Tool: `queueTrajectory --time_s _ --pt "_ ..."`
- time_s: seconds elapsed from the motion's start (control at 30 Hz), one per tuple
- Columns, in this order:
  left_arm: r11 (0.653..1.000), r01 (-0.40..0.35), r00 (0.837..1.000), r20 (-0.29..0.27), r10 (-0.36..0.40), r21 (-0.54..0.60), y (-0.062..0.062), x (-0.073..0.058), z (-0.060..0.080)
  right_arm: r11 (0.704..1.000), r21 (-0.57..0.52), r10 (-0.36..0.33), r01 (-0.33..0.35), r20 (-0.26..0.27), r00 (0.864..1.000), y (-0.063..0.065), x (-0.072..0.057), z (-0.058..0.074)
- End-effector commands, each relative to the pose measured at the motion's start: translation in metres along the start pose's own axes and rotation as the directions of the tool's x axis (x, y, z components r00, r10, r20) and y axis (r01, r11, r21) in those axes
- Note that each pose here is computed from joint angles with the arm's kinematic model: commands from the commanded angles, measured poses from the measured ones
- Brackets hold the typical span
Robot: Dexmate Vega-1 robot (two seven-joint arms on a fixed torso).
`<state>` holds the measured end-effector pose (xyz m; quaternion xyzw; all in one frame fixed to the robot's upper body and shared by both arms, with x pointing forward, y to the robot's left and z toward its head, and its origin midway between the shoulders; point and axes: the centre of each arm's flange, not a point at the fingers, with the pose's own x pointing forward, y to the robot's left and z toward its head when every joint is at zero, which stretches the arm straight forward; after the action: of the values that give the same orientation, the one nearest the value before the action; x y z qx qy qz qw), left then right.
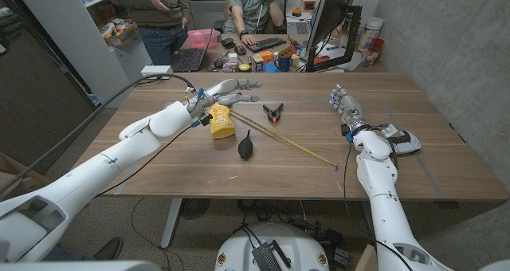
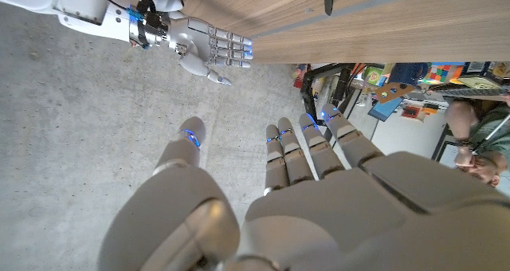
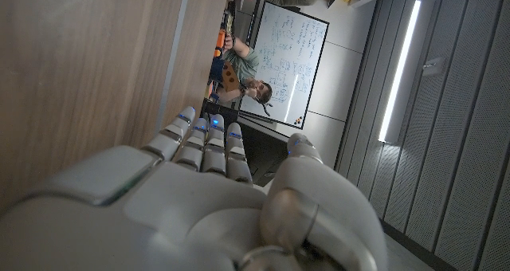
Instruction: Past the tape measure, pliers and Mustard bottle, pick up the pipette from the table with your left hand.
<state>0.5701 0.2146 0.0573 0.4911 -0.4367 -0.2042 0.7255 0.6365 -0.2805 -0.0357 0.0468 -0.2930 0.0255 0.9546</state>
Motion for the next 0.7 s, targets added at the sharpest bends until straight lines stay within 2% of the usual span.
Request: queueTrajectory --time_s 0.03,0.23,0.47,0.53,0.57,0.6,0.7 --pt "0.99 0.114 0.987 0.102 -0.122 0.082 -0.001 0.003 0.011 0.999 -0.004 -0.039 0.039 0.009 0.999 0.014 -0.006 -0.002" --pt "0.973 0.19 0.973 0.105 -0.205 0.13 0.0 -0.007 0.011 0.998 -0.005 -0.06 0.06 0.002 0.998 0.022 -0.009 -0.004" --pt "0.946 0.252 0.959 0.081 -0.273 0.204 0.012 -0.018 0.011 0.995 -0.011 -0.097 0.097 -0.003 0.995 0.026 -0.008 -0.004" --pt "0.923 0.295 0.946 0.058 -0.318 0.247 0.02 -0.021 0.013 0.994 -0.027 -0.102 0.102 -0.005 0.995 0.027 -0.008 -0.003" --pt "0.923 0.296 0.946 0.057 -0.318 0.247 0.02 -0.021 0.013 0.994 -0.027 -0.103 0.102 -0.005 0.995 0.027 -0.008 -0.003" --pt "0.9 0.333 0.934 0.034 -0.356 0.283 0.026 -0.022 0.015 0.993 -0.026 -0.113 0.113 -0.01 0.994 0.028 -0.008 -0.002" --pt "0.86 0.391 0.911 -0.008 -0.412 0.328 0.034 -0.025 0.02 0.992 -0.028 -0.126 0.126 -0.013 0.992 0.029 -0.008 -0.002"
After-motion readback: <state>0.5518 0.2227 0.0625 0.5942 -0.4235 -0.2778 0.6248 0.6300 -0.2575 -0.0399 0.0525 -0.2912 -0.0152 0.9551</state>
